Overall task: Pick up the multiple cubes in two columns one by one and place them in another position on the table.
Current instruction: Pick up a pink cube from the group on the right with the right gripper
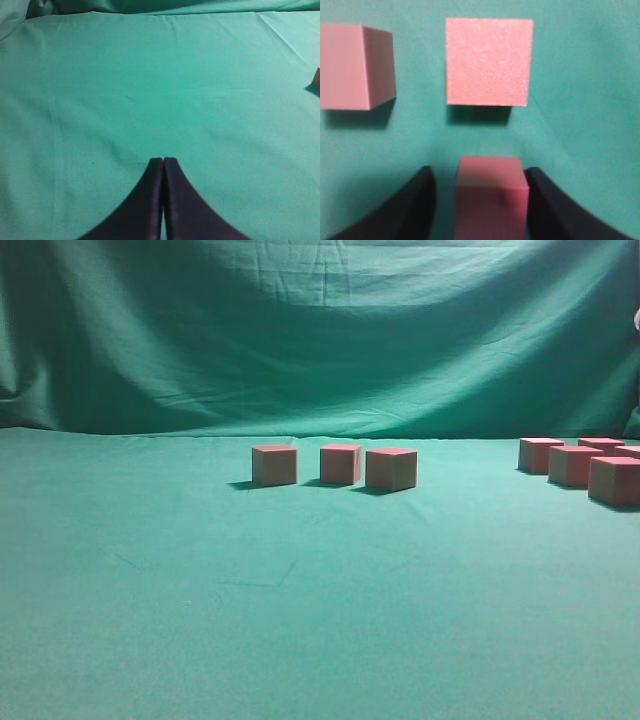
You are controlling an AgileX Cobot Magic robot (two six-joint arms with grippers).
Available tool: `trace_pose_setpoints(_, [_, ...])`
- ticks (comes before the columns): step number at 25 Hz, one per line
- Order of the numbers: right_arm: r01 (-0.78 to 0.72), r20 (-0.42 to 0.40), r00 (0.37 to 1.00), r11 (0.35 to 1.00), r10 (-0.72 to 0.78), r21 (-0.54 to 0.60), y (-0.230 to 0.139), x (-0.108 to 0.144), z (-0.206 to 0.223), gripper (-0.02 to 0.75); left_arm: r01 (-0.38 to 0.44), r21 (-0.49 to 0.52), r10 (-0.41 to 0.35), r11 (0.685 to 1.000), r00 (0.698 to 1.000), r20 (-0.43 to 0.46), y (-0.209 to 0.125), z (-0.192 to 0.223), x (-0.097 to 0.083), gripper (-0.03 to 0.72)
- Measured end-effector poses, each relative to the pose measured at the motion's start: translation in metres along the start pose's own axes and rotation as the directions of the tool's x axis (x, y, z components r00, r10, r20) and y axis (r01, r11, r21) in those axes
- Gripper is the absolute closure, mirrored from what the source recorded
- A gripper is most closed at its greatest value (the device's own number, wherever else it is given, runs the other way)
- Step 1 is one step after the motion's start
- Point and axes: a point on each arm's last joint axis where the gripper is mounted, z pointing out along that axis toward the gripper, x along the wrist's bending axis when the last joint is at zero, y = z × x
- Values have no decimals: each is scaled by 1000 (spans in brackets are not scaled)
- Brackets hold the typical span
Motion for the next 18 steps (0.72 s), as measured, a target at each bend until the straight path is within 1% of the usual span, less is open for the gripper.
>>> trace_pose_setpoints(2, [0, 0, 1000, 1000, 0, 2, 0, 0, 1, 470, 0, 0, 0, 1000, 1000, 0, 0, 0, 0, 688])
trace_pose_setpoints(3, [-2, 0, 1000, 1000, 2, 2, 0, -1, 1, 482, 0, 0, 0, 1000, 1000, 0, 0, 0, 0, 688])
trace_pose_setpoints(6, [-1, 0, 1000, 1000, 1, 16, -1, -1, 1, 471, 0, 0, 0, 1000, 1000, 0, 0, 0, 0, 688])
trace_pose_setpoints(9, [-1, -2, 1000, 998, 1, 62, -5, 0, -1, 471, 0, 0, 0, 1000, 1000, 0, 0, 0, 0, 688])
trace_pose_setpoints(11, [-7, -13, 1000, 995, 9, 104, -5, 1, -9, 471, 0, 0, 0, 1000, 1000, 0, 0, 0, 0, 688])
trace_pose_setpoints(12, [-15, -25, 1000, 994, 17, 105, -4, 2, -16, 471, 0, 0, 0, 1000, 1000, 0, 0, 0, 0, 688])
trace_pose_setpoints(14, [-26, -76, 997, 997, 32, 79, 2, 7, -35, 471, 0, 0, 0, 1000, 1000, 0, 0, 0, 0, 688])
trace_pose_setpoints(16, [-16, -161, 987, 999, 21, 31, 8, 15, -57, 471, 0, 0, 0, 1000, 1000, 0, 0, 0, 0, 688])
trace_pose_setpoints(18, [16, -254, 967, 999, -23, -33, 15, 29, -82, 471, 0, 0, 0, 1000, 1000, 0, 0, 0, 0, 688])
